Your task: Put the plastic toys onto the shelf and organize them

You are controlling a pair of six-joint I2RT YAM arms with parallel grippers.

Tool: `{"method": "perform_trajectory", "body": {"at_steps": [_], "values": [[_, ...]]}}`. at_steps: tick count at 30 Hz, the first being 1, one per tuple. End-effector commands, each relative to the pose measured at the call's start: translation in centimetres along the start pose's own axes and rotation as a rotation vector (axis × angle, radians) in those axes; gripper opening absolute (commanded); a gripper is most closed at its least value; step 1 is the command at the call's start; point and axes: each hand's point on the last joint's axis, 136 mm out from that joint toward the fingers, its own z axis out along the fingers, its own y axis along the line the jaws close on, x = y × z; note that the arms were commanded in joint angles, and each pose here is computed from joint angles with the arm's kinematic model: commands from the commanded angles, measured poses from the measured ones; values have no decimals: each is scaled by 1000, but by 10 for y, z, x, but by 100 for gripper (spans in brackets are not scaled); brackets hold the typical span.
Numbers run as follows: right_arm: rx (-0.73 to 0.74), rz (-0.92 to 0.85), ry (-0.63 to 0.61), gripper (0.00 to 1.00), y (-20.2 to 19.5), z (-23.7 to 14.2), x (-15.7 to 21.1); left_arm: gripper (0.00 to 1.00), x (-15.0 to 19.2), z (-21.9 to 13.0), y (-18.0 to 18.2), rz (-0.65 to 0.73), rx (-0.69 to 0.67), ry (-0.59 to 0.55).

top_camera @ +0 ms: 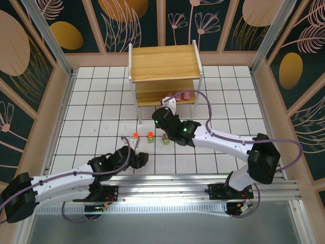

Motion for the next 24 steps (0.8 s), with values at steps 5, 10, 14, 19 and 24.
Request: {"method": "perform_trajectory", "body": {"at_steps": [5, 10, 14, 19, 24], "values": [[113, 43, 15, 29, -10, 22, -15, 70, -2, -1, -2, 45, -39, -32], [127, 63, 8, 29, -11, 32, -20, 70, -4, -4, -3, 39, -25, -48], [144, 64, -7, 29, -13, 37, -25, 70, -5, -6, -3, 31, -18, -58], [146, 59, -25, 29, -9, 41, -32, 70, -4, -6, -3, 30, -15, -55], [161, 52, -36, 29, -10, 46, -36, 70, -5, -6, -4, 30, -15, -57]]}}
